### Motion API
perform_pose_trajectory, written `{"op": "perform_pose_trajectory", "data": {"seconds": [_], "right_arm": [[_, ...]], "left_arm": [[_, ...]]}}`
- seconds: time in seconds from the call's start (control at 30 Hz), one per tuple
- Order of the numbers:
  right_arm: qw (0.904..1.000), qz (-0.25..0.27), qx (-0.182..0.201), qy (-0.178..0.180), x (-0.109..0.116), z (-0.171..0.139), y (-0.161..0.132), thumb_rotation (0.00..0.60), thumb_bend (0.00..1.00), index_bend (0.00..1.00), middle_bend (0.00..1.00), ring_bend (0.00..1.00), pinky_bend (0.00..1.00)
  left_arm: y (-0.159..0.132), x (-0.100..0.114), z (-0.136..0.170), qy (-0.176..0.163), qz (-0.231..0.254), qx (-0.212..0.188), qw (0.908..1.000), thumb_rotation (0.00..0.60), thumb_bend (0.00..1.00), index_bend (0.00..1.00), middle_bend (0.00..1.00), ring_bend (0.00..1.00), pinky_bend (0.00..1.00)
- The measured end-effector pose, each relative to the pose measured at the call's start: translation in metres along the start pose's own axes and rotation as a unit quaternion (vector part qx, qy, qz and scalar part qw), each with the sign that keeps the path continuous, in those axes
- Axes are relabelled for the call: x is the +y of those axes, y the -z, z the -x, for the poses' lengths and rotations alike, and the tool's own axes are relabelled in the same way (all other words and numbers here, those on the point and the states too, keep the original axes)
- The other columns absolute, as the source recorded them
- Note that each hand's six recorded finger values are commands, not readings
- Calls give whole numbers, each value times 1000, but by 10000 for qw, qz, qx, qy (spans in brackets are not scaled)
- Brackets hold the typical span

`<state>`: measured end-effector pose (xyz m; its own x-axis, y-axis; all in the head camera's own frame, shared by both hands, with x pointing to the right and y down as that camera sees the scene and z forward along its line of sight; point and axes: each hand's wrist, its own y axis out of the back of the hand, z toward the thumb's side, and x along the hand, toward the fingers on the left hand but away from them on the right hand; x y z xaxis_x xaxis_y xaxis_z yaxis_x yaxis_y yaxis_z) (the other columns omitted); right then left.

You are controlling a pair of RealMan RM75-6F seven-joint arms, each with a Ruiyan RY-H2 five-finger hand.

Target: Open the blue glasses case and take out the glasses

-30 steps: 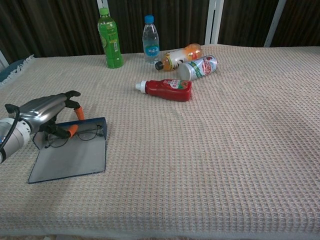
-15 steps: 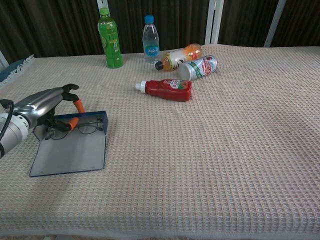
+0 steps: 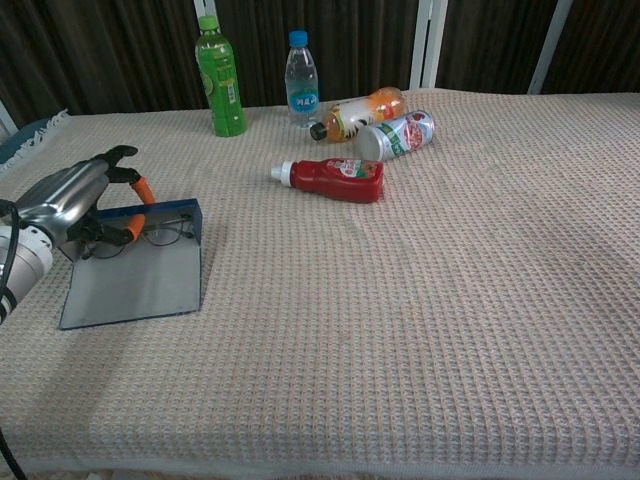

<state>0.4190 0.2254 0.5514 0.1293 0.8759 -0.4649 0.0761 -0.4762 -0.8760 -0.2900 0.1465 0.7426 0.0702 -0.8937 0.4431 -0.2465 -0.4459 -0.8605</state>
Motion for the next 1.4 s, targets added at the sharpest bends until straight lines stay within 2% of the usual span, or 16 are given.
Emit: {"op": "perform_pose_trajectory", "data": {"seconds": [0.17, 0.4, 0.8, 1.27, 1.4], "right_arm": [[10000, -8, -3, -4, 0, 0, 0, 600, 153, 0, 0, 0, 0], [10000, -12, -7, -4, 0, 0, 0, 600, 153, 0, 0, 0, 0], [10000, 20, -17, 29, 2, 1, 1, 600, 153, 0, 0, 0, 0], [10000, 24, -22, 40, 2, 1, 1, 600, 153, 0, 0, 0, 0], [10000, 33, -27, 47, 3, 1, 2, 600, 153, 0, 0, 0, 0]], "left_arm": [[-1, 3, -5, -167, 24, -46, 9998, 600, 462, 469, 0, 0, 0], [0, 5, -14, -209, -40, 12, 9998, 600, 462, 467, 0, 0, 0], [11, 7, -24, -409, -505, 121, 9978, 600, 462, 451, 0, 0, 0], [7, 12, -31, -289, -46, 216, 9993, 600, 464, 430, 0, 0, 0], [9, 14, -33, -279, -48, 271, 9992, 600, 463, 430, 0, 0, 0]]}}
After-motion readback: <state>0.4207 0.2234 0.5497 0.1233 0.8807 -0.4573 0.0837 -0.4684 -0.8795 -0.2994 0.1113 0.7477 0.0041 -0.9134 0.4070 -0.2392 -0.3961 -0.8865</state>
